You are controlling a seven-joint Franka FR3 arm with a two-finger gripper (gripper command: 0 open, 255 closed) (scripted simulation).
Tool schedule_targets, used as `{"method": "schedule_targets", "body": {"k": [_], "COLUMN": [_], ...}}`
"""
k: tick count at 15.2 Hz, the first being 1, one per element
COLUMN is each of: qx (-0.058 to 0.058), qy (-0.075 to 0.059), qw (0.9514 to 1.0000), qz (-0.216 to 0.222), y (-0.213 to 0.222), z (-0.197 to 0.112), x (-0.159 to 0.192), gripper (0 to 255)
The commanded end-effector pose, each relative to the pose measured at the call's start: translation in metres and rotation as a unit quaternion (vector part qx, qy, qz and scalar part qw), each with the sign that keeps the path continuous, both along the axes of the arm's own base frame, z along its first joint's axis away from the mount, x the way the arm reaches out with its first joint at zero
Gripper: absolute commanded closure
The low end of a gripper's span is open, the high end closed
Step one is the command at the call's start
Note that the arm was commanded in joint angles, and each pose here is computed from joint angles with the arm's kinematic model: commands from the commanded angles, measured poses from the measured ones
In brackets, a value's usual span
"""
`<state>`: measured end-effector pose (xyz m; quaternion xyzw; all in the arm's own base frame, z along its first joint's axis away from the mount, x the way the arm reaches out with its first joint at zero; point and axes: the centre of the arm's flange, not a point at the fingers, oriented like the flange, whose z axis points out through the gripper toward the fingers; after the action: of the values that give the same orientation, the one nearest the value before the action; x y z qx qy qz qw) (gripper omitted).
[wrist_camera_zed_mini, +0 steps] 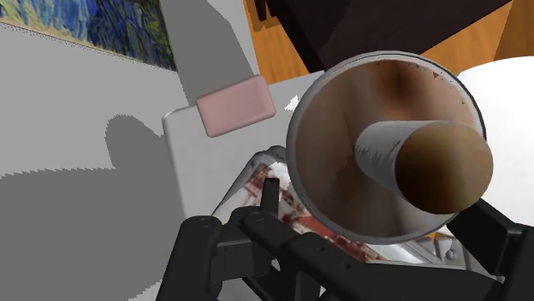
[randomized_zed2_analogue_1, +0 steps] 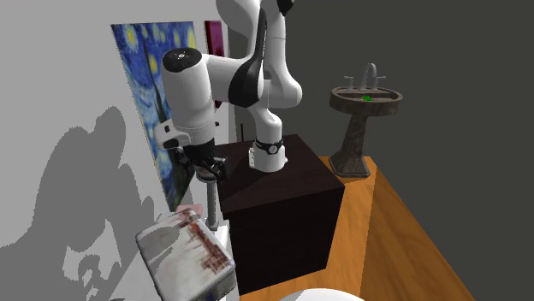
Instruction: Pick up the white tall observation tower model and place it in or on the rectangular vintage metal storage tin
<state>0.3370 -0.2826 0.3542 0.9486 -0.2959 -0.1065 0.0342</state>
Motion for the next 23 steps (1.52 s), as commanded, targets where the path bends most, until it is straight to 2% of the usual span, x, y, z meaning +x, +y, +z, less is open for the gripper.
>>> {"method": "schedule_targets", "body": {"k": [1,8,9,18,23], "qx": [0.0,0.0,0.0,0.0,0.0], "qy": [0.0,0.0,0.0,0.0,0.0], "qw": [1.0,1.0,1.0,1.0,1.0], "qz": [0.0,0.0,0.0,0.0,0.0], "y": [0.0,0.0,0.0,0.0,0.0], "z": [-0.004,-0.004,-0.004,-0.004,0.022], "x": [-0.001,-0.001,-0.001,-0.001,-0.001], "gripper": [0,0,255,255,255]}}
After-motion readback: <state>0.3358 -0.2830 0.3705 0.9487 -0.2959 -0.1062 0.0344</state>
